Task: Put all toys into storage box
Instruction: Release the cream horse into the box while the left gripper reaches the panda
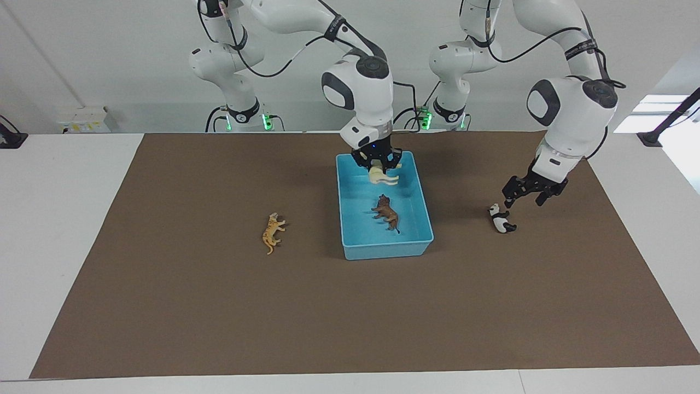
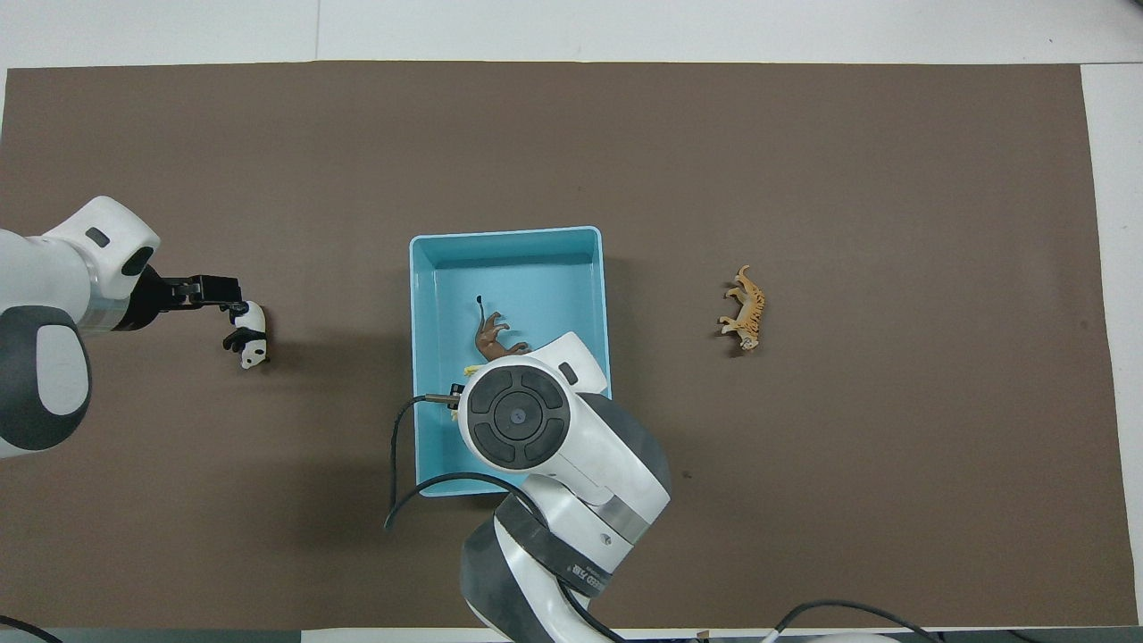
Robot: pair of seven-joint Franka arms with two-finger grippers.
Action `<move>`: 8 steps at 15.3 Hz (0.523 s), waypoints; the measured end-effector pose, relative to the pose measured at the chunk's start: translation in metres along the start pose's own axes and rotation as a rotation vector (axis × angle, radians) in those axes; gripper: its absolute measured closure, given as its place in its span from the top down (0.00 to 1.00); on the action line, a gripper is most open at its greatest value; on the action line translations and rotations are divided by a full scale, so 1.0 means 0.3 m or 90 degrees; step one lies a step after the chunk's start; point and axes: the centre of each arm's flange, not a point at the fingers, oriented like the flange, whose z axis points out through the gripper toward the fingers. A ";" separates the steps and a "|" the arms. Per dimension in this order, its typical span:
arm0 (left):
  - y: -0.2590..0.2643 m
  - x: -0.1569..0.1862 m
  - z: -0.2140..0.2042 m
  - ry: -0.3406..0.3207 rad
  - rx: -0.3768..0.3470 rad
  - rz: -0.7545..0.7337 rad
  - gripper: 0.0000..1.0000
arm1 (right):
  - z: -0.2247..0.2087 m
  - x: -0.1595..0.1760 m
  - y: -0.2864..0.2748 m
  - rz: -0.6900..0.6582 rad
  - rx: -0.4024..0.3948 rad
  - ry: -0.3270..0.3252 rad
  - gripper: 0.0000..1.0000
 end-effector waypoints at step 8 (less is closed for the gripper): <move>-0.054 -0.149 0.274 -0.019 0.006 0.002 1.00 | -0.330 0.299 0.134 0.150 -0.040 -0.007 1.00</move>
